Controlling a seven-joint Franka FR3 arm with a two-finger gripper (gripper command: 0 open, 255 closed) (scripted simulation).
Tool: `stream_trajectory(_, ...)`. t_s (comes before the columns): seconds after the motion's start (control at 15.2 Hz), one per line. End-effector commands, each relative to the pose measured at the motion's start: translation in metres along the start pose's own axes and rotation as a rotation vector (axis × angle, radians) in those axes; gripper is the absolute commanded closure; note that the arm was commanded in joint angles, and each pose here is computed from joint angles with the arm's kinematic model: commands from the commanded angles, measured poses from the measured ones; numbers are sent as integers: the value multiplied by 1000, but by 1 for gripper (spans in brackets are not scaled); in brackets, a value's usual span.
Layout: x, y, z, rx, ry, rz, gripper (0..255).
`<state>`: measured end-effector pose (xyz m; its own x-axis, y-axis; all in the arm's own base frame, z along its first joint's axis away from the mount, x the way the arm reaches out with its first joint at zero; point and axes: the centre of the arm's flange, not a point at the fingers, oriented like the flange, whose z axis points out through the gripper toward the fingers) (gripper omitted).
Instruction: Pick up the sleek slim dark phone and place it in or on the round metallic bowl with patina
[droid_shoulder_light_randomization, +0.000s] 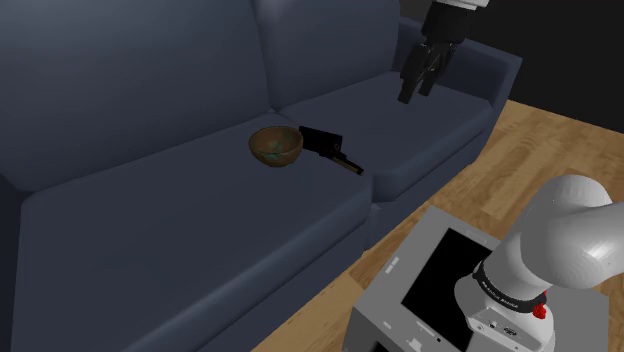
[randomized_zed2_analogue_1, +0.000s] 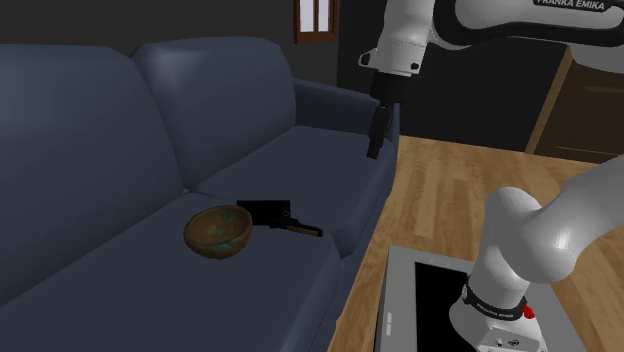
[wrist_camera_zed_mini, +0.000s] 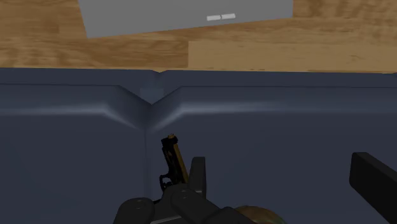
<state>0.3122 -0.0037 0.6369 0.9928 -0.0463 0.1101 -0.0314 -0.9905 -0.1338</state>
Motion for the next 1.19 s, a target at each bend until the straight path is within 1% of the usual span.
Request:
stream_trajectory(0.0, 0, 0, 0, 0, 0, 0, 0)
stream_trajectory(1.12, 167, 92, 133, 58, -45, -145, 0)
